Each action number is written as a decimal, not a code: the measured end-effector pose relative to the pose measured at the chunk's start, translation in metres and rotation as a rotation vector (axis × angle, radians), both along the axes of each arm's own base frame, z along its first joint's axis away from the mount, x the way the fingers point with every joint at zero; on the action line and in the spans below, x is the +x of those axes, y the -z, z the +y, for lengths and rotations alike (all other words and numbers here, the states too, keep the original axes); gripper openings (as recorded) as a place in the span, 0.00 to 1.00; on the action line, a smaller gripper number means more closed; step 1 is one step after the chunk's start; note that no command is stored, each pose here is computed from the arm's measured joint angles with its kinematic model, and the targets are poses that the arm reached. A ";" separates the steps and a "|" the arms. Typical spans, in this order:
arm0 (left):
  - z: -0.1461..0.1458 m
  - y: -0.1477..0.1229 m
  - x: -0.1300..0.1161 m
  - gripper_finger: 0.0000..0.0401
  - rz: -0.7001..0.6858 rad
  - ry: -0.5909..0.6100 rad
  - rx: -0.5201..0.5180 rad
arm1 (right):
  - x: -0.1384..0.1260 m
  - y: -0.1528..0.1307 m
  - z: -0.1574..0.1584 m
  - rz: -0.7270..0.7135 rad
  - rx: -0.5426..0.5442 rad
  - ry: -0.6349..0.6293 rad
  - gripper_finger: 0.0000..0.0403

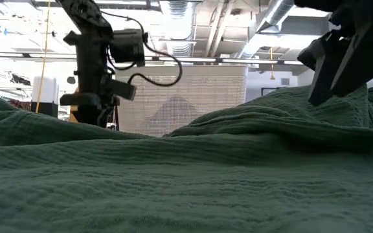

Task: Fold laundry
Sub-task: Fold the green polo shirt from the white laundry organizer

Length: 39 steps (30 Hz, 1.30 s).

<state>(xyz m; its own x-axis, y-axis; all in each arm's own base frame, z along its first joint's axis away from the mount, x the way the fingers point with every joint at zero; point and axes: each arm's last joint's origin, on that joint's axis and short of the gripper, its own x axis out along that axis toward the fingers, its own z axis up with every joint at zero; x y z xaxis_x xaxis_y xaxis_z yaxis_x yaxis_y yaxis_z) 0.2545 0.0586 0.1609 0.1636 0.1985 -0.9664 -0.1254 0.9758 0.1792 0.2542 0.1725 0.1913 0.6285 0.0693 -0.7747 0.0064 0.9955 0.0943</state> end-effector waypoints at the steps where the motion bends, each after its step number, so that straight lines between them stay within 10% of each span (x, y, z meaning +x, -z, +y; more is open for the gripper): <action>1: 0.001 0.003 -0.001 0.43 0.000 0.000 0.000 | 0.000 0.001 0.000 0.003 -0.002 0.001 0.46; 11: 0.003 0.021 0.000 0.39 0.024 0.036 0.003 | 0.001 0.000 0.000 -0.003 0.010 0.009 0.46; 19: 0.003 0.022 -0.004 0.03 0.068 -0.019 0.041 | -0.009 0.001 0.012 -0.001 -0.015 -0.053 0.46; 33: -0.005 -0.014 0.012 0.00 0.118 0.074 0.093 | -0.017 0.029 0.013 0.103 -0.163 0.074 0.46; 39: -0.021 -0.040 0.019 0.00 0.173 0.144 0.119 | -0.012 0.036 0.008 0.126 -0.171 0.107 0.29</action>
<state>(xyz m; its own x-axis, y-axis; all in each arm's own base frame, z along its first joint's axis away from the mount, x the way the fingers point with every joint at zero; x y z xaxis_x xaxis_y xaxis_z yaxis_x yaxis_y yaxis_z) 0.2731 0.0373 0.2013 0.0322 0.2988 -0.9538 0.0559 0.9522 0.3002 0.2419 0.1807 0.1557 0.5225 -0.1315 -0.8425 0.1141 0.9899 -0.0838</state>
